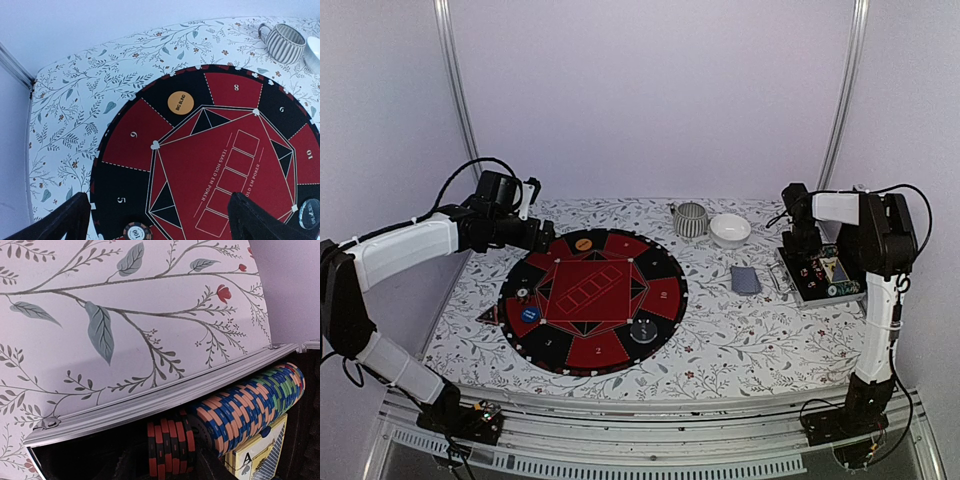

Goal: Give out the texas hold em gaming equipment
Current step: Pick up the pile of poker chips from the chip case.

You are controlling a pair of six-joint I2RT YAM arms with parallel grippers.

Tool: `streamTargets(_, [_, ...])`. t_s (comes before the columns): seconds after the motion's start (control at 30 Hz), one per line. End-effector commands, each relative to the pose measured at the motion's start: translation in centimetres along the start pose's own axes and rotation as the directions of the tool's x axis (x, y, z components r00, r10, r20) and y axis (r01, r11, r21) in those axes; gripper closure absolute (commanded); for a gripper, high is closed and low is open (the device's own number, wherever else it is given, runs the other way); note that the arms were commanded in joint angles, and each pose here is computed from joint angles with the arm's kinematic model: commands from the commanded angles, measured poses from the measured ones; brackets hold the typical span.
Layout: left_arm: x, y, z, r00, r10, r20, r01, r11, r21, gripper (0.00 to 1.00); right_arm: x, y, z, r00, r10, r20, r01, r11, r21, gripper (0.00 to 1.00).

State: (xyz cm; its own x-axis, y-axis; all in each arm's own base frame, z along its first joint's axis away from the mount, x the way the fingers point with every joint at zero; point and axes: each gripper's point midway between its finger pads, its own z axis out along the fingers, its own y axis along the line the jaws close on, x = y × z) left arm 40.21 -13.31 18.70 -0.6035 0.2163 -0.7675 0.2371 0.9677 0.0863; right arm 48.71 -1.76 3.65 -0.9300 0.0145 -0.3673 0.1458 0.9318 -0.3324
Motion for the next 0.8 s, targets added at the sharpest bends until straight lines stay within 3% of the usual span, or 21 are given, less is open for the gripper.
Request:
streamTargets(0.0, [0.2, 0.4, 0.3, 1.0, 0.006, -0.012, -0.007, 1.0, -0.004, 0.02, 0.4, -0.3, 1.8, 1.0, 0.012, -0.011, -0.012, 1.0, -0.006, 0.62])
streamTargets(0.13, [0.2, 0.4, 0.3, 1.0, 0.007, -0.015, -0.007, 1.0, -0.005, 0.02, 0.3, -0.1, 2.5, 1.0, -0.001, -0.014, 0.001, 1.0, -0.013, 0.71])
streamTargets(0.3, [0.2, 0.4, 0.2, 1.0, 0.01, -0.013, -0.01, 1.0, -0.001, 0.02, 0.1, -0.2, 2.4, 1.0, 0.007, -0.01, -0.007, 1.0, -0.029, 0.95])
streamTargets(0.57, [-0.7, -0.2, -0.7, 0.999, 0.015, 0.037, -0.017, 0.999, 0.04, 0.02, -2.6, -1.3, -3.6, 0.996, 0.057, 0.074, -0.05, 0.994, -0.097, 0.98])
streamTargets(0.77, [-3.6, -2.3, -5.1, 0.962, 0.009, 0.273, -0.061, 0.982, 0.181, 0.04, -5.5, -0.2, -12.0, 0.98, 0.07, 0.188, -0.026, 0.974, -0.225, 0.98])
